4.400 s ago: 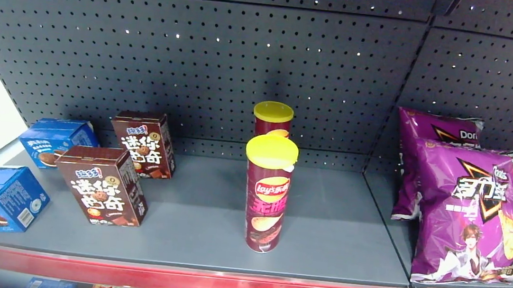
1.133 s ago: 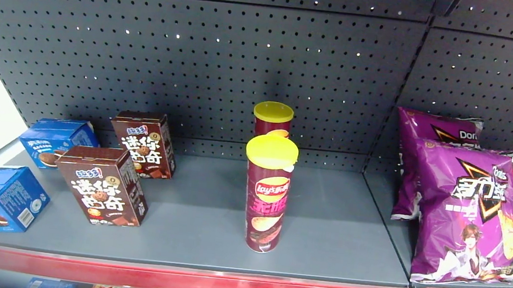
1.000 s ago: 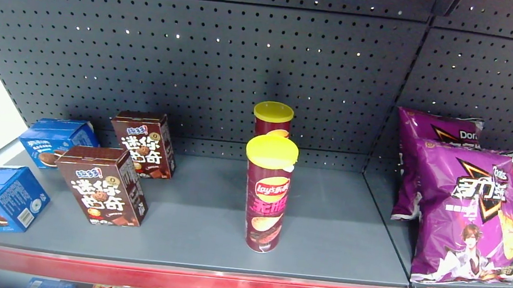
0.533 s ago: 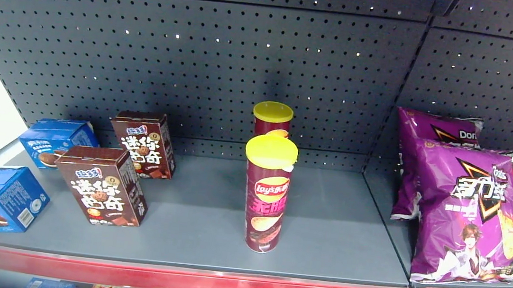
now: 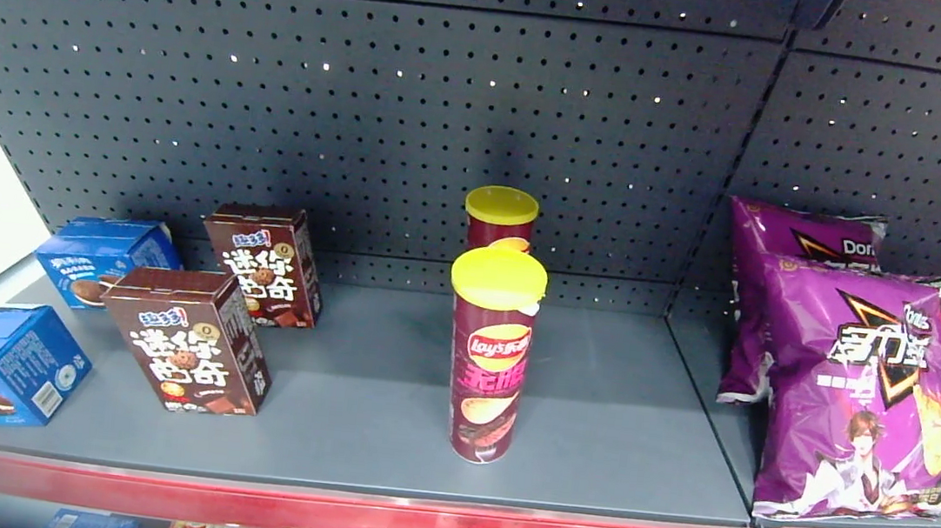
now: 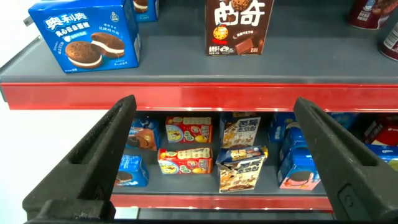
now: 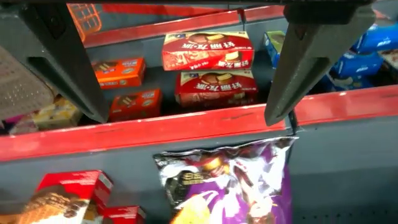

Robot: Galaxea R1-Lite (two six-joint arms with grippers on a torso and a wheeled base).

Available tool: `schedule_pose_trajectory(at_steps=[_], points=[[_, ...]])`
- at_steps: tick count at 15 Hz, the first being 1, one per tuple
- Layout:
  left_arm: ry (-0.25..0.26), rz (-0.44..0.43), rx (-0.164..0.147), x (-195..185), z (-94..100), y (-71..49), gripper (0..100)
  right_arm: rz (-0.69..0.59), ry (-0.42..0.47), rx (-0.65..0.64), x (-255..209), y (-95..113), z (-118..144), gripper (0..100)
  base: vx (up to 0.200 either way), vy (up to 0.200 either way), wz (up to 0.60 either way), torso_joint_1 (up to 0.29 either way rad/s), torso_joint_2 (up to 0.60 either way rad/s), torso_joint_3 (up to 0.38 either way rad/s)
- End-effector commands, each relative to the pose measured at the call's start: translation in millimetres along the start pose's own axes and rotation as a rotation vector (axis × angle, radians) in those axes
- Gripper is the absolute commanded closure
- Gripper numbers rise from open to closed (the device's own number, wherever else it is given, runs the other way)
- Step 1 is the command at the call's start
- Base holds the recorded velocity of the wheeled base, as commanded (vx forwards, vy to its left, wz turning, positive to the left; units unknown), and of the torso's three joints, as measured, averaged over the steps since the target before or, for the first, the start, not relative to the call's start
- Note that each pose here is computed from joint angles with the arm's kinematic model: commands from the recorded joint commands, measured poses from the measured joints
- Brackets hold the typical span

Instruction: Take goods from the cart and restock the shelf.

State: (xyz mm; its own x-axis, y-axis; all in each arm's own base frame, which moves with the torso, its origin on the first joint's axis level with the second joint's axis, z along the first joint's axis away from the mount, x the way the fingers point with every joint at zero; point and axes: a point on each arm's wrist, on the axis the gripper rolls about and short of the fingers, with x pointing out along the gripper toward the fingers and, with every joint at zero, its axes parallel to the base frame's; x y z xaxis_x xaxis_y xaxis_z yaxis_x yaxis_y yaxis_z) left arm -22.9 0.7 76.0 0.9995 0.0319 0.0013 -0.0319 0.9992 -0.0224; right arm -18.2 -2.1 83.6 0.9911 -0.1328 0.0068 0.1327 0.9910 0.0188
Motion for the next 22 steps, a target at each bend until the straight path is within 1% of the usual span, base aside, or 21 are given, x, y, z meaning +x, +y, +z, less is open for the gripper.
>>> schedule_pose_trajectory(at_steps=[1, 3, 7, 10, 11, 12, 13, 14, 15, 17, 18, 20, 21, 22], points=[[0.000, 0.000, -0.001, 0.0, -0.1, 0.0, 0, 0.040, -0.013, -0.012, -1.0, 0.5, -0.2, 0, 0.000, 0.000, 0.00, 0.000, 0.00, 0.000], [0.000, 0.000, -0.001, 0.0, -0.1, 0.0, 0, 0.019, -0.037, -0.003, -2.2, -0.3, 0.7, 0, 0.000, 0.000, 0.00, 0.000, 0.00, 0.000], [0.000, 0.000, -0.001, 0.0, -0.1, 0.0, 0, 0.029, -0.013, -0.023, -2.0, -0.1, -1.2, 0, 0.000, 0.000, 0.00, 0.000, 0.00, 0.000], [0.000, 0.000, -0.001, 0.0, -0.1, 0.0, 0, 0.030, -0.018, -0.050, -2.2, -0.1, -1.1, 0, 0.000, 0.000, 0.00, 0.000, 0.00, 0.000], [0.000, 0.000, -0.001, 0.0, -0.1, 0.0, 0, 0.067, -0.044, -0.046, -4.2, 0.1, -1.9, 0, 0.000, 0.000, 0.00, 0.000, 0.00, 0.000], [0.000, 0.000, -0.001, 0.0, -0.1, 0.0, 0, 0.133, -0.059, -0.048, -4.8, 1.4, -1.1, 0, 0.000, 0.000, 0.00, 0.000, 0.00, 0.000], [0.000, 0.000, -0.002, 0.0, -0.1, 0.0, 0, 0.135, -0.058, -0.014, -4.8, 1.4, -0.9, 0, 0.000, 0.000, 0.00, 0.000, 0.00, 0.000], [0.000, 0.000, -0.001, 0.0, -0.1, 0.0, 0, 0.132, -0.046, 0.048, -4.7, 1.3, -1.7, 0, 0.000, 0.000, 0.00, 0.000, 0.00, 0.000], [0.000, 0.000, -0.001, 0.0, -0.1, 0.0, 0, 0.118, -0.045, 0.053, -4.7, 1.1, -1.9, 0, 0.000, 0.000, 0.00, 0.000, 0.00, 0.000], [0.000, 0.000, -0.001, 0.0, -0.1, 0.0, 0, -0.025, -0.041, 0.013, -4.6, -2.1, -2.5, 0, 0.000, 0.000, 0.00, 0.000, 0.00, 0.000], [0.000, 0.000, -0.001, 0.0, -0.1, 0.0, 0, -0.058, -0.037, 0.011, -4.6, -2.9, -3.0, 0, 0.000, 0.000, 0.00, 0.000, 0.00, 0.000], [0.000, 0.000, -0.002, 0.0, -0.1, 0.0, 0, -0.020, -0.035, 0.002, -4.8, -2.2, -2.6, 0, 0.000, 0.000, 0.00, 0.000, 0.00, 0.000], [0.000, 0.000, -0.001, 0.0, -0.1, 0.0, 0, 0.034, -0.035, 0.011, -4.7, -0.9, -2.7, 0, 0.000, 0.000, 0.00, 0.000, 0.00, 0.000], [0.000, 0.000, -0.001, 0.0, -0.1, 0.0, 0, 0.075, 0.014, -0.005, -4.5, 0.0, -8.3, 0, 0.000, 0.000, 0.00, 0.000, 0.00, 0.000]])
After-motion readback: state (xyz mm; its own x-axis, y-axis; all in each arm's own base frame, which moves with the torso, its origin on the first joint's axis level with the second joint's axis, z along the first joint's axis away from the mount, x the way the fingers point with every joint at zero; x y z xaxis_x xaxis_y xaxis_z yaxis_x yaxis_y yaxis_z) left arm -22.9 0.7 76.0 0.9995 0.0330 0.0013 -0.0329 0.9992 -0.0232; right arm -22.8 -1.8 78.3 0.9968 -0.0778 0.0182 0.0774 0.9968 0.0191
